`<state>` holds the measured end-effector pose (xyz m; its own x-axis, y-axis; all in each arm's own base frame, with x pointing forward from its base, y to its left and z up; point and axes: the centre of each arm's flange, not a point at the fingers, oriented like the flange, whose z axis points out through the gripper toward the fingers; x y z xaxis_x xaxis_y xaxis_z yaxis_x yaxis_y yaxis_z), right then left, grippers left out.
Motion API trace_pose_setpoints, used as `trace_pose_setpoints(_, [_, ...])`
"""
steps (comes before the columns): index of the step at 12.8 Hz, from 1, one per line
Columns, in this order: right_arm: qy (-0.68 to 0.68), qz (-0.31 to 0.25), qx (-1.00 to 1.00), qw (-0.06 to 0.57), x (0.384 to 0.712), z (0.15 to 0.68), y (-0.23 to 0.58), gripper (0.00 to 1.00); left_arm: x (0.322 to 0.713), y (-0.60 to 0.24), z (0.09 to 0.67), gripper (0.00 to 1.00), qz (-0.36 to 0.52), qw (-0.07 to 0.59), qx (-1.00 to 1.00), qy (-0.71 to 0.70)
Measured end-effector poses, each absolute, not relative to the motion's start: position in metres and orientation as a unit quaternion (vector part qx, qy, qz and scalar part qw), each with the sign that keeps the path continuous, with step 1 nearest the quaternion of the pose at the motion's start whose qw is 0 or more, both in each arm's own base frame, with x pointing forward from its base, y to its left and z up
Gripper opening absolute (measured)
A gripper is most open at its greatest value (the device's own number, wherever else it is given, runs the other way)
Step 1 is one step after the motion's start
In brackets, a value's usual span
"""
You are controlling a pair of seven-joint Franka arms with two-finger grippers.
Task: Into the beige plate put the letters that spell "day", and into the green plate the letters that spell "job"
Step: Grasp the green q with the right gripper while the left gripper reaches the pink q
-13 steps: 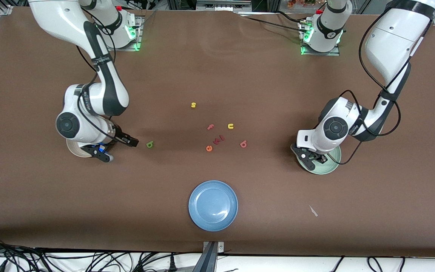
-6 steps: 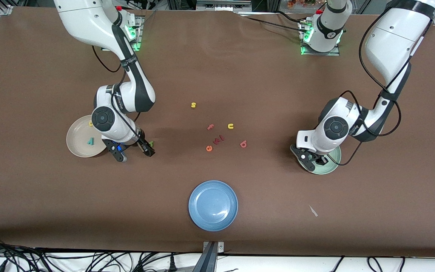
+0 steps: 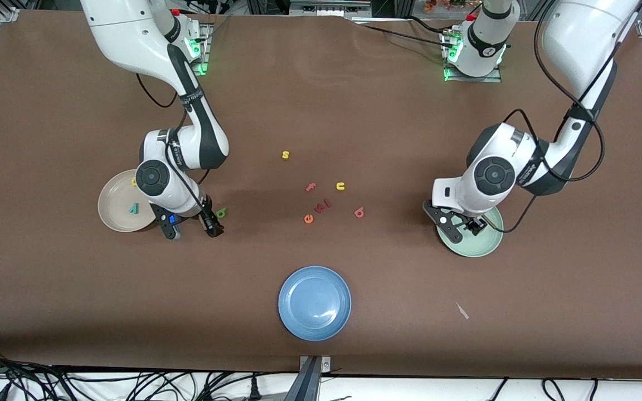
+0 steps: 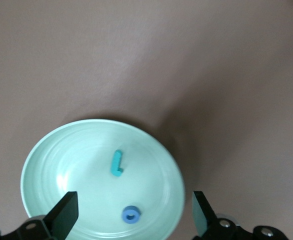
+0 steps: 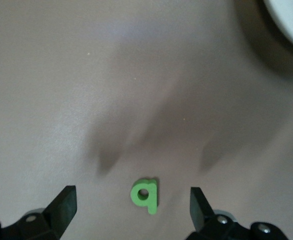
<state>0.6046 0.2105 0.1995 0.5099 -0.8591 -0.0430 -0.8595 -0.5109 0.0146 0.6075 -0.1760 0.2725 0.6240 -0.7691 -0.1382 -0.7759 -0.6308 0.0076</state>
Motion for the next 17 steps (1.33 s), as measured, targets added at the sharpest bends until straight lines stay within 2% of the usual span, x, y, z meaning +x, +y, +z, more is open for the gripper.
trace_pose_setpoints(5, [0.51, 0.023, -0.86, 0.004, 0.602, 0.185, 0.215, 1.0, 0.603, -0.195, 0.28, 1.0, 0.058, 0.007, -0.939, 0.34])
trace_pose_setpoints(9, [0.51, 0.026, -0.86, 0.004, 0.6, 0.182, 0.219, 0.96, 0.587, -0.265, 0.28, 1.0, 0.051, 0.011, -0.972, 0.23])
trace_pose_setpoints(13, [0.507, 0.028, -0.861, 0.0, 0.597, 0.176, 0.223, 0.91, 0.589, -0.33, 0.282, 1.0, 0.033, -0.004, -0.993, 0.116])
trace_pose_setpoints(14, [0.507, 0.029, -0.861, -0.001, 0.596, 0.174, 0.223, 0.83, 0.59, -0.338, 0.275, 1.0, 0.037, -0.007, -0.996, 0.084])
trace_pose_setpoints(15, [0.507, 0.029, -0.861, -0.002, 0.596, 0.173, 0.223, 0.83, 0.59, -0.345, 0.264, 1.0, 0.042, -0.008, -0.997, 0.056])
trace_pose_setpoints(16, [0.507, 0.027, -0.861, 0.0, 0.596, 0.174, 0.224, 0.74, 0.591, -0.351, 0.253, 1.0, 0.045, -0.01, -0.998, 0.035])
trace_pose_setpoints(17, [0.507, 0.026, -0.862, 0.001, 0.597, 0.175, 0.224, 0.61, 0.591, -0.356, 0.245, 1.0, 0.047, -0.013, -0.999, 0.023])
